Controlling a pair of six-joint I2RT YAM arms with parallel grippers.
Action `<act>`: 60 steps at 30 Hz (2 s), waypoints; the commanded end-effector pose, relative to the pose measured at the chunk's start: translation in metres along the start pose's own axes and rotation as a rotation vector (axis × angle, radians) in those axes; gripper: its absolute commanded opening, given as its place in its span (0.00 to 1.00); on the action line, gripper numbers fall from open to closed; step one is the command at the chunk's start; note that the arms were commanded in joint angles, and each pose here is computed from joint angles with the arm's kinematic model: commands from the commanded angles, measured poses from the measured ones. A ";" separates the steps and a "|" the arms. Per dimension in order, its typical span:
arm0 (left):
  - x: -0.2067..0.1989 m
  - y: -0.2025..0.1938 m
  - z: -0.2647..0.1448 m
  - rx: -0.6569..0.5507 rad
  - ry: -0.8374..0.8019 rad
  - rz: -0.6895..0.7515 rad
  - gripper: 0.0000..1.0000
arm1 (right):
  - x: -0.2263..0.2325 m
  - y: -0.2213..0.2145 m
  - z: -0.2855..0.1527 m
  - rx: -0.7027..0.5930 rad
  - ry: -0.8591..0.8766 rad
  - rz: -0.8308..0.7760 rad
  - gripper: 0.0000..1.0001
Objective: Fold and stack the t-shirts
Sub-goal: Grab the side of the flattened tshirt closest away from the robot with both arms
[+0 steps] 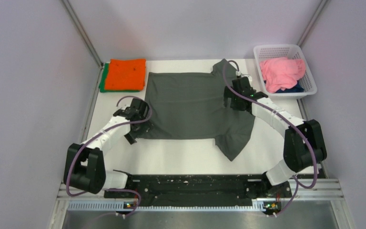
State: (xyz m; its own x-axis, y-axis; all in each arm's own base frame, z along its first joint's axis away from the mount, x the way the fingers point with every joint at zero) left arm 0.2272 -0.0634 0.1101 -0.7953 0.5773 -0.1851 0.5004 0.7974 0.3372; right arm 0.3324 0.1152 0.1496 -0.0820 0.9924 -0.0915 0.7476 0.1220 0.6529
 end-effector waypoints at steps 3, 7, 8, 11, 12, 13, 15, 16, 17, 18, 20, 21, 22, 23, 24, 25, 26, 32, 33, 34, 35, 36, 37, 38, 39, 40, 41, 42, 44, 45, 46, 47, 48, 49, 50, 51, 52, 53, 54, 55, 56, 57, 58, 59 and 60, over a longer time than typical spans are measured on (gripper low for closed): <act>0.001 0.011 0.009 -0.065 -0.004 -0.129 0.71 | 0.002 -0.020 -0.017 -0.003 -0.020 0.019 0.98; 0.004 0.008 0.025 -0.079 0.036 -0.144 0.61 | -0.001 -0.040 -0.016 0.045 -0.034 0.009 0.98; 0.006 0.007 0.030 -0.078 0.051 -0.143 0.60 | -0.001 -0.043 -0.017 0.055 -0.032 0.004 0.98; 0.005 0.004 0.041 -0.066 0.064 -0.143 0.52 | 0.002 -0.056 -0.023 0.082 -0.025 -0.027 0.98; 0.004 0.003 0.045 -0.059 0.065 -0.145 0.49 | 0.002 -0.061 -0.026 0.090 -0.021 -0.035 0.98; 0.003 0.002 0.048 -0.054 0.069 -0.148 0.46 | 0.003 -0.065 -0.029 0.100 -0.016 -0.044 0.97; 0.000 0.001 0.053 -0.046 0.074 -0.155 0.38 | 0.005 -0.077 -0.038 0.133 -0.007 -0.071 0.96; 0.000 0.000 0.055 -0.038 0.077 -0.154 0.33 | 0.007 -0.082 -0.043 0.148 -0.002 -0.086 0.96; -0.001 -0.001 0.056 -0.036 0.074 -0.157 0.29 | 0.009 -0.089 -0.049 0.166 0.006 -0.106 0.96; -0.001 -0.001 0.058 -0.036 0.075 -0.159 0.25 | 0.011 -0.095 -0.056 0.186 0.017 -0.128 0.95; 0.001 -0.002 0.060 -0.038 0.081 -0.159 0.14 | 0.016 -0.106 -0.070 0.216 0.043 -0.171 0.93; 0.001 -0.003 0.061 -0.036 0.084 -0.157 0.03 | 0.020 -0.111 -0.078 0.225 0.067 -0.190 0.91; 0.001 -0.004 0.062 -0.029 0.085 -0.155 0.00 | 0.023 -0.117 -0.085 0.241 0.090 -0.203 0.90; 0.001 -0.004 0.062 -0.023 0.083 -0.153 0.00 | 0.027 -0.123 -0.091 0.257 0.115 -0.219 0.88; 0.001 -0.005 0.062 -0.019 0.081 -0.150 0.00 | 0.032 -0.131 -0.098 0.273 0.151 -0.233 0.84; 0.000 -0.005 0.061 -0.016 0.076 -0.146 0.00 | 0.037 -0.138 -0.102 0.288 0.182 -0.247 0.80; 0.000 -0.005 0.061 -0.016 0.073 -0.145 0.00 | 0.041 -0.146 -0.105 0.300 0.208 -0.263 0.76; -0.003 -0.002 0.056 -0.016 0.058 -0.127 0.00 | 0.059 -0.172 -0.092 0.348 0.261 -0.288 0.55; -0.003 -0.001 0.055 -0.016 0.061 -0.124 0.00 | 0.061 -0.173 -0.089 0.341 0.268 -0.290 0.53; -0.004 -0.001 0.055 -0.014 0.064 -0.120 0.00 | 0.063 -0.174 -0.085 0.336 0.273 -0.293 0.53; -0.005 -0.001 0.055 -0.011 0.066 -0.116 0.00 | 0.065 -0.175 -0.080 0.329 0.276 -0.294 0.52; -0.005 -0.001 0.055 -0.010 0.067 -0.115 0.00 | 0.067 -0.177 -0.076 0.325 0.277 -0.293 0.51; -0.006 -0.002 0.056 -0.005 0.065 -0.114 0.00 | 0.070 -0.178 -0.072 0.329 0.286 -0.290 0.51; -0.007 -0.002 0.055 0.001 0.063 -0.114 0.00 | 0.073 -0.180 -0.068 0.338 0.292 -0.284 0.50; -0.007 -0.003 0.056 0.004 0.063 -0.114 0.00 | 0.075 -0.183 -0.065 0.347 0.296 -0.281 0.50; -0.007 -0.003 0.055 0.008 0.060 -0.116 0.00 | 0.075 -0.185 -0.061 0.348 0.289 -0.284 0.49; -0.006 -0.003 0.055 0.010 0.059 -0.116 0.00 | 0.073 -0.187 -0.058 0.350 0.265 -0.290 0.48; -0.007 -0.004 0.055 0.011 0.055 -0.116 0.00 | 0.069 -0.190 -0.054 0.365 0.226 -0.297 0.44; -0.007 -0.003 0.054 0.012 0.051 -0.117 0.00 | 0.061 -0.196 -0.055 0.415 0.161 -0.314 0.39; -0.006 -0.003 0.053 0.011 0.052 -0.119 0.00 | 0.055 -0.200 -0.057 0.446 0.126 -0.310 0.34; -0.006 -0.003 0.052 0.010 0.050 -0.124 0.00 | 0.050 -0.206 -0.061 0.471 0.105 -0.304 0.26; -0.004 -0.004 0.050 0.011 0.052 -0.125 0.00 | 0.045 -0.211 -0.065 0.497 0.091 -0.292 0.18; -0.001 -0.005 0.049 0.015 0.055 -0.126 0.00 | 0.041 -0.218 -0.071 0.523 0.085 -0.280 0.08; 0.003 -0.007 0.047 0.020 0.054 -0.124 0.00 | 0.039 -0.225 -0.078 0.549 0.091 -0.275 0.00; 0.007 -0.010 0.045 0.029 0.053 -0.120 0.00 | 0.044 -0.227 -0.086 0.558 0.137 -0.273 0.00; 0.013 -0.012 0.042 0.041 0.054 -0.119 0.00 | 0.052 -0.227 -0.094 0.558 0.183 -0.272 0.00; 0.019 -0.016 0.039 0.050 0.060 -0.116 0.00 | 0.056 -0.228 -0.104 0.579 0.211 -0.264 0.00; 0.025 -0.018 0.035 0.058 0.061 -0.116 0.00 | 0.061 -0.227 -0.114 0.593 0.233 -0.256 0.00; 0.031 -0.020 0.031 0.064 0.065 -0.113 0.00 | 0.064 -0.224 -0.122 0.599 0.237 -0.256 0.00; 0.036 -0.022 0.027 0.068 0.067 -0.112 0.00 | 0.063 -0.222 -0.128 0.605 0.218 -0.255 0.00; 0.040 -0.023 0.023 0.074 0.063 -0.112 0.00 | 0.061 -0.219 -0.132 0.604 0.202 -0.252 0.00; 0.042 -0.024 0.019 0.081 0.058 -0.109 0.00 | 0.058 -0.217 -0.133 0.595 0.182 -0.251 0.00; 0.043 -0.025 0.015 0.089 0.047 -0.106 0.00 | 0.057 -0.213 -0.134 0.575 0.174 -0.247 0.00; 0.042 -0.025 0.011 0.097 0.035 -0.103 0.00 | 0.057 -0.209 -0.135 0.556 0.168 -0.241 0.00; 0.041 -0.024 0.008 0.101 0.025 -0.098 0.00 | 0.056 -0.204 -0.134 0.545 0.165 -0.235 0.00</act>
State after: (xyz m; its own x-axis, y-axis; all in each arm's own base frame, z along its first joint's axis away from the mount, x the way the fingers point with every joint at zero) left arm 0.1992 -0.0548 0.0757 -0.8601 0.4726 -0.1922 0.4169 0.8682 0.2692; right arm 0.0819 0.1476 0.0875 -0.4137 0.9099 -0.0320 0.9035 0.4146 0.1083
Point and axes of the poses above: each gripper's point midway between its finger pads, its own z axis out along the fingers, its own x axis along the line the jaws close on, y = z × x, the point moved 6 cm from there along -z, back along the fingers, and after that the axes turned 14 degrees about -z, right-handed, at the moved point
